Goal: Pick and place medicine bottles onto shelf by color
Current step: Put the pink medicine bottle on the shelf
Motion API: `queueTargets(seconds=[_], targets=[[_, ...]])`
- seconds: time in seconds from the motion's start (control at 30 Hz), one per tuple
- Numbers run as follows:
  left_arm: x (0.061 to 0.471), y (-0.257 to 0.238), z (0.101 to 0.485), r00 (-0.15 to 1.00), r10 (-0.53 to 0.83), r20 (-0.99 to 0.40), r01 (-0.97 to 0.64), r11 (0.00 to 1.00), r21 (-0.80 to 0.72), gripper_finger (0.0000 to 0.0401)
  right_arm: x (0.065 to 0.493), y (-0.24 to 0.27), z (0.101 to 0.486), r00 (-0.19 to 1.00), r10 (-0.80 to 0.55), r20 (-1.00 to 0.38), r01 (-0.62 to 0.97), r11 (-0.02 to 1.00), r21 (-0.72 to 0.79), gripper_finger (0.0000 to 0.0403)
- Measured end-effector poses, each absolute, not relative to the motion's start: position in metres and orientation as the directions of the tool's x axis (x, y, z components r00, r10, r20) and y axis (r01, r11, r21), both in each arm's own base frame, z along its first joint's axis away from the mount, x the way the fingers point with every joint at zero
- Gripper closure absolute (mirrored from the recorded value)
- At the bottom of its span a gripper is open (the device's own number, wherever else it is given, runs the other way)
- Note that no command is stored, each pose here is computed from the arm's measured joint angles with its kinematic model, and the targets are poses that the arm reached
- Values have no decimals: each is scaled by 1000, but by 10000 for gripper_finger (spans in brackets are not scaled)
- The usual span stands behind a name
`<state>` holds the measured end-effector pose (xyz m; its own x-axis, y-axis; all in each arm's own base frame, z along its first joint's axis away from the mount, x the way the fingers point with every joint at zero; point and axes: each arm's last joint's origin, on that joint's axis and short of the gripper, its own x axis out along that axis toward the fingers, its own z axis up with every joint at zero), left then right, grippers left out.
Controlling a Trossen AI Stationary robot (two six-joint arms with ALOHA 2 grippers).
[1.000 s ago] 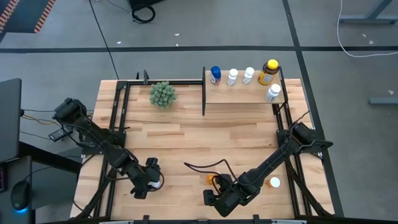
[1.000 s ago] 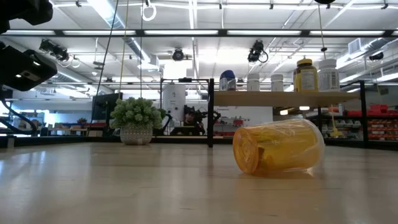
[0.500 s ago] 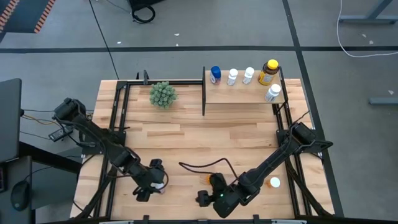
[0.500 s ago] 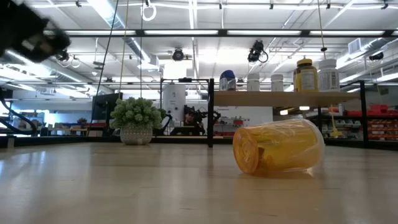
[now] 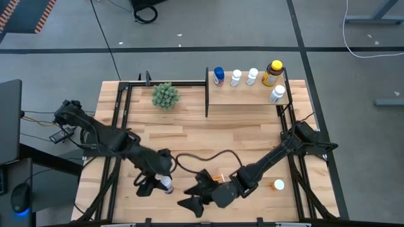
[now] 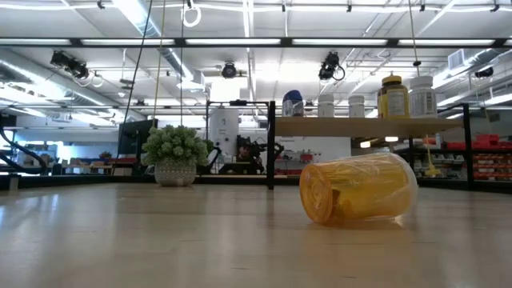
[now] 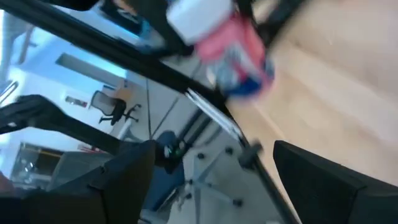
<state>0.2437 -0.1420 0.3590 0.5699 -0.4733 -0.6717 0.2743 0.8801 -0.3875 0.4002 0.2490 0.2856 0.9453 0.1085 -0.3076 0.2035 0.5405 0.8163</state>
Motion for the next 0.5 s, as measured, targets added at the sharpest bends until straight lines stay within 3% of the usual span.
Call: queueTargets(seconds=[0.13, 0.27, 0.5], targets=[[246, -132, 390, 567, -568, -597, 306, 818, -487, 220, 412, 233, 319, 962, 54, -267, 157, 690, 707, 67], [244, -125, 407, 583, -572, -577, 293, 811, -507, 214, 416, 218, 351, 959, 6, -285, 168, 795, 582, 67], [244, -118, 419, 624, -542, -562, 262, 824, -503, 205, 410, 215, 376, 950, 7, -311, 146, 872, 467, 67]])
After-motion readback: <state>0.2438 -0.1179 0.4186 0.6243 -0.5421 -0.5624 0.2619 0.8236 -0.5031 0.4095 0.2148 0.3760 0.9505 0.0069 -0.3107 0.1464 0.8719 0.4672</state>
